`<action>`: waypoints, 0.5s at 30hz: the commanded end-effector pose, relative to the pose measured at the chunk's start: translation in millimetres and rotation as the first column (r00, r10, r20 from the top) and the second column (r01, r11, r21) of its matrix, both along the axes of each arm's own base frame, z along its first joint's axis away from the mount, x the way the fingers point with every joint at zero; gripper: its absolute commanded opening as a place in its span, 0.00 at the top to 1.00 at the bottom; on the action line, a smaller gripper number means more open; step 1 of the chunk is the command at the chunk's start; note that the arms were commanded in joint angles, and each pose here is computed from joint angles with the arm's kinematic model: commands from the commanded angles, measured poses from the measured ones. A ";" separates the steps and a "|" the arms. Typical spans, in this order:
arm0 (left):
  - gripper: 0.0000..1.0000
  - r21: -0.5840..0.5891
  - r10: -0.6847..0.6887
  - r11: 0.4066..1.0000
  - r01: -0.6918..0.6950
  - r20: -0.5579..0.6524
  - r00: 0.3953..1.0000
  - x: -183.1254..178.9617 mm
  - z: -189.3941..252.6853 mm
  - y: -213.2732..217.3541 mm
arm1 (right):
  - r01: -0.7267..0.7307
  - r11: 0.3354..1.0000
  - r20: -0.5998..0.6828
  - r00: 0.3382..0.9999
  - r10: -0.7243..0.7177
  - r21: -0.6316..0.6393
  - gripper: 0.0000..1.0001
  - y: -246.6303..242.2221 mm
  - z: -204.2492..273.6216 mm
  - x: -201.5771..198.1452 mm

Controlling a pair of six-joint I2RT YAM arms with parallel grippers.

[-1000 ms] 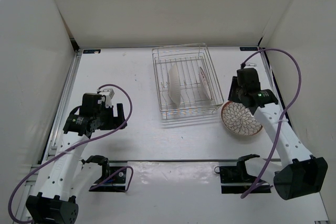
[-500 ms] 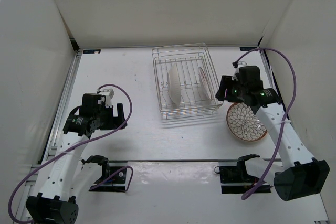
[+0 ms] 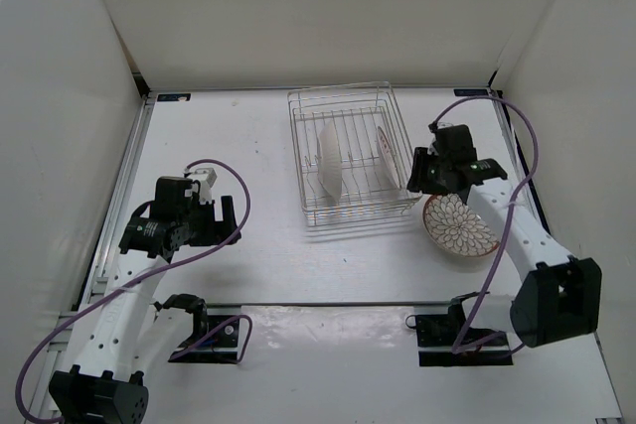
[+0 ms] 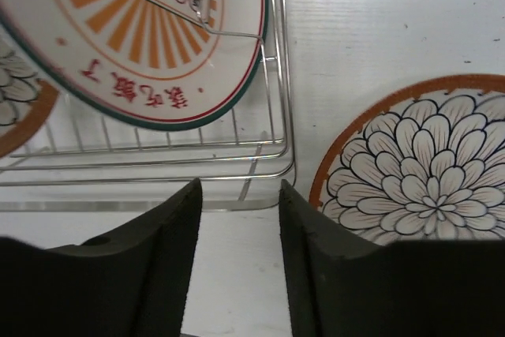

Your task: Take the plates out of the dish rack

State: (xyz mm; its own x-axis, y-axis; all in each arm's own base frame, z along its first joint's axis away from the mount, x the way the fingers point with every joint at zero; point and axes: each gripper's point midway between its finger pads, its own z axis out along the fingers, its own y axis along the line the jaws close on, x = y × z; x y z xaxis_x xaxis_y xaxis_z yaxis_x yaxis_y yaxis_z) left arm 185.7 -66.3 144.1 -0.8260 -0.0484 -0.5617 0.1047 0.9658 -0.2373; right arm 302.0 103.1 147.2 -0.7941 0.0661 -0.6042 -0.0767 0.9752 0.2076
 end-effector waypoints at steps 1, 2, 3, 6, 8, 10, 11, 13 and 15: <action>0.00 -0.021 -0.015 1.000 0.016 0.037 0.999 2.9 12.5 -4.3 | 0.032 0.999 -0.024 0.999 -0.033 -0.042 0.57 -8.6 -17.5 2.6; 0.00 -0.014 -0.012 1.000 0.013 0.043 0.999 3.1 13.0 -3.0 | 0.046 0.998 -0.042 0.998 -0.048 -0.048 0.62 -10.2 -24.8 1.0; 0.00 -0.016 -0.012 1.000 0.013 0.046 0.999 3.7 13.5 -3.3 | 0.051 0.997 -0.050 0.997 -0.054 -0.049 0.62 -11.2 -29.9 -0.5; 0.00 -0.017 -0.011 1.000 0.012 0.045 0.999 3.4 13.3 -3.3 | 0.056 0.996 -0.074 0.995 -0.060 -0.065 0.62 -13.1 -42.8 -4.1; 0.00 -0.017 -0.011 1.000 0.012 0.044 0.999 3.4 13.3 -3.3 | 0.048 0.997 -0.093 0.994 -0.054 -0.056 0.66 -11.3 -48.0 -8.5; 0.00 -0.019 -0.009 1.000 0.010 0.040 0.999 3.4 13.2 -3.3 | 0.040 0.999 -0.091 0.995 -0.042 -0.027 0.68 -6.2 -48.4 -9.0; 0.00 -0.019 -0.009 1.000 0.010 0.043 0.999 3.4 13.4 -3.3 | 0.031 1.000 -0.102 0.994 -0.031 0.000 0.71 -1.2 -49.9 -12.4; 0.00 -0.018 -0.011 1.000 0.011 0.042 0.999 3.9 13.0 -3.3 | 0.017 0.999 -0.101 0.995 -0.013 0.042 0.72 6.9 -50.2 -12.8; 0.00 -0.020 -0.012 1.000 0.013 0.043 0.999 3.6 13.4 -3.9 | 0.023 0.995 -0.121 0.993 -0.010 0.100 0.74 17.2 -52.1 -16.8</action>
